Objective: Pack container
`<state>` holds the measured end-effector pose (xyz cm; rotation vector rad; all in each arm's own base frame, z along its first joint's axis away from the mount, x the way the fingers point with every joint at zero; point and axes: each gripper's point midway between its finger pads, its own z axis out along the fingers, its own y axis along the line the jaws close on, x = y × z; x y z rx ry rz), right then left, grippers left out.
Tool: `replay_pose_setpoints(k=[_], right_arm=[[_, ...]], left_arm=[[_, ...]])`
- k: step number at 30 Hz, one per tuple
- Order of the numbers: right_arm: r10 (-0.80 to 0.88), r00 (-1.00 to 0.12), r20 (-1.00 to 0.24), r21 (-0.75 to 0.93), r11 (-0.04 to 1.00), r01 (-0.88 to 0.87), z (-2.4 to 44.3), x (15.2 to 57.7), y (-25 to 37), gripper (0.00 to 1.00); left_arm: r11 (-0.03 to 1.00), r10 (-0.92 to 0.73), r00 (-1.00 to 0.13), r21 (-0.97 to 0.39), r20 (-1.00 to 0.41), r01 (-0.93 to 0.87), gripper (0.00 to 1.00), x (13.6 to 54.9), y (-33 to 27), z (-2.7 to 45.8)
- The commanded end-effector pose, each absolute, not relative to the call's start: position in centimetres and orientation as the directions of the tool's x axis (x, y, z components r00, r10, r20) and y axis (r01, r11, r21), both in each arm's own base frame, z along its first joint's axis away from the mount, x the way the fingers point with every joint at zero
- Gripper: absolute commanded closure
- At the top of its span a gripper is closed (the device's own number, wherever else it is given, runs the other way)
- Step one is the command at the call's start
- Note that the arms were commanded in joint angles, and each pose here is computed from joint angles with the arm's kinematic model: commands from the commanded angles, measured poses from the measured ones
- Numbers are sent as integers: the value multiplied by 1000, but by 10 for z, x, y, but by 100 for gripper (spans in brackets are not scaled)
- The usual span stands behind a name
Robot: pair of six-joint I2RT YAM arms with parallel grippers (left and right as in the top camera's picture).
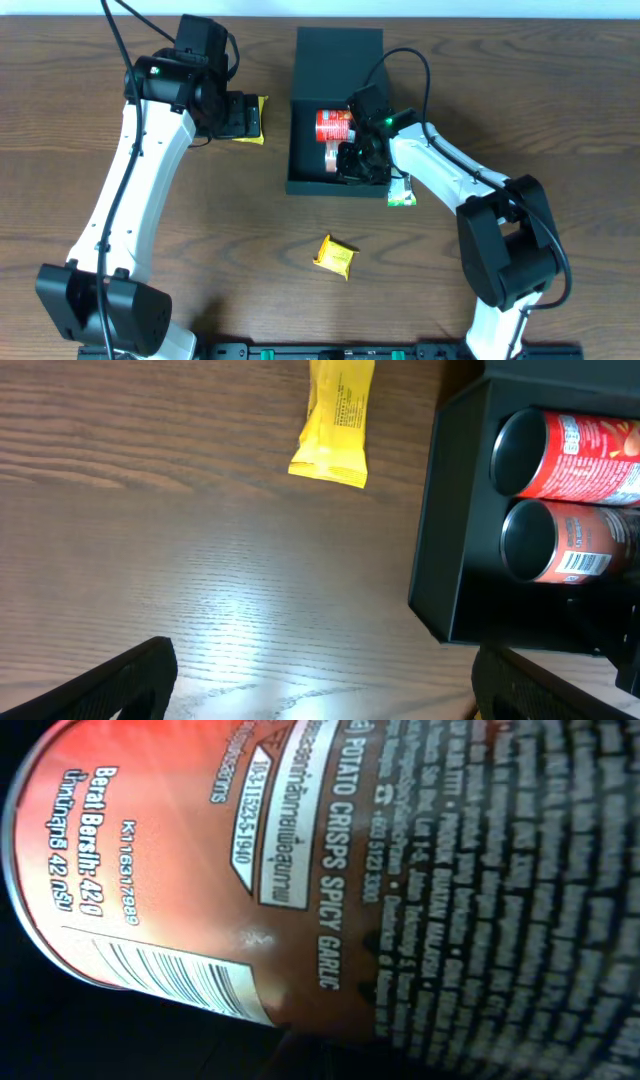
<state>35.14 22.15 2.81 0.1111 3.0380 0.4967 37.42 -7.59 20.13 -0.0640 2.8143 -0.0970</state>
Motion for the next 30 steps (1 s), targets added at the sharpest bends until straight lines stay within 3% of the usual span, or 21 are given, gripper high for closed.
replay_pose_setpoints(k=[1,15,24,30], right_arm=[[88,-994,-64,313,948,64,26,352,224,98],[51,-998,38,505,861,63,66,349,254,99],[32,-999,-32,546,838,9,104,368,268,98],[31,-998,-62,484,875,-3,98,368,265,98]], left_arm=[[996,-64,-948,-77,-311,-42,5,374,-74,200],[996,-65,-944,-81,-324,-41,5,378,-75,201],[996,-65,-943,-81,-328,-40,4,378,-75,201],[988,-58,-945,-154,-322,-8,5,383,-90,199]])
